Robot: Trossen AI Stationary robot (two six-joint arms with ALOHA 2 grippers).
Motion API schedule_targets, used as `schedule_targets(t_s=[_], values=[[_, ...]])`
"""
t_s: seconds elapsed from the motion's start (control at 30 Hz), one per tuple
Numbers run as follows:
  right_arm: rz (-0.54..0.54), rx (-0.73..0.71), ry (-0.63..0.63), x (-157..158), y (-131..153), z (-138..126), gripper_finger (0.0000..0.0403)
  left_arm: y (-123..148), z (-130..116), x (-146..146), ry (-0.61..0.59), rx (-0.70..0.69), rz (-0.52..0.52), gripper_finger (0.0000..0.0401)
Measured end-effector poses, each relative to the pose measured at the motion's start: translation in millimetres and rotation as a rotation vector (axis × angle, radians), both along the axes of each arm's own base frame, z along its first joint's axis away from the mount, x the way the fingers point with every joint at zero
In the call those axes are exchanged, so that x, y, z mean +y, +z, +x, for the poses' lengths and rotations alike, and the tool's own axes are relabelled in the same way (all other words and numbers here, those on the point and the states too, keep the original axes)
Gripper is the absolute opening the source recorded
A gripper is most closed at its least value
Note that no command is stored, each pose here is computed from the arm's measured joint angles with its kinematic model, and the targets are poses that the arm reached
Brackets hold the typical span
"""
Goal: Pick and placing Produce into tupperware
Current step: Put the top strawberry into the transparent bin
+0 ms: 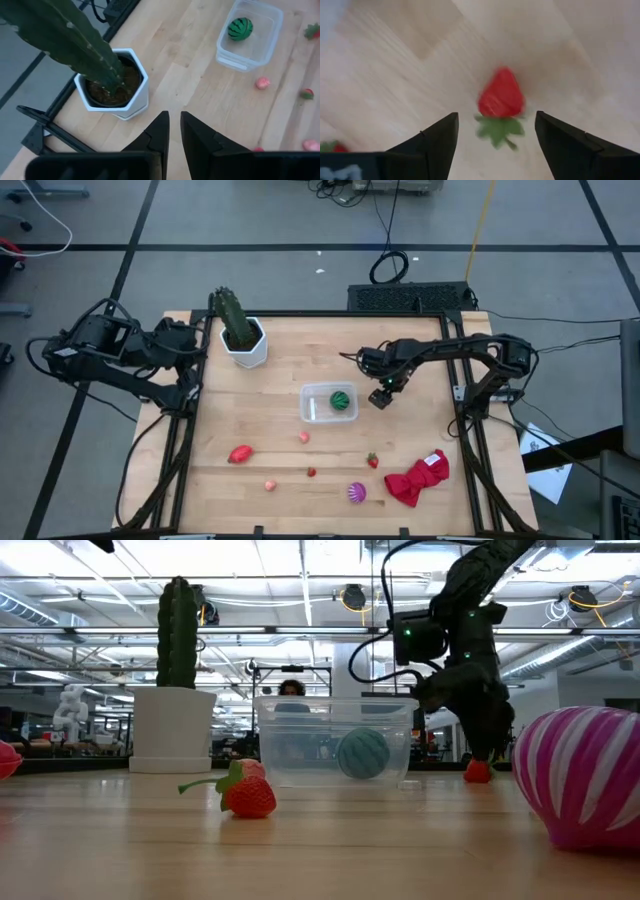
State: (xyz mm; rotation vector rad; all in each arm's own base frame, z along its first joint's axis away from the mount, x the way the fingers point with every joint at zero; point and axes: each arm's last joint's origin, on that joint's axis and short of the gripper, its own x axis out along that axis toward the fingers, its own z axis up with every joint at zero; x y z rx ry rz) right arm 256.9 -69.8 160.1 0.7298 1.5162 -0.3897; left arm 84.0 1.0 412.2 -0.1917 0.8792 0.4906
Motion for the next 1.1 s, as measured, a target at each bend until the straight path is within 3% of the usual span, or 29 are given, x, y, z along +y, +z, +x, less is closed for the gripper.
schedule_targets(t_s=[0.4, 0.9, 1.1], values=[[-0.013, -0.044, 0.001, -1, 0, 4, 0.0254, 0, 0, 0, 0.001, 0.000, 0.004, 0.0051], [0.005, 0.022, 0.023, 2, -20, 9, 0.0252, 0, 0, 0, 0.002, 0.000, 0.003, 0.0051], [0.001, 0.029, 0.011, 1, -20, 9, 0.0208, 0, 0, 0, 0.002, 0.000, 0.003, 0.0051]])
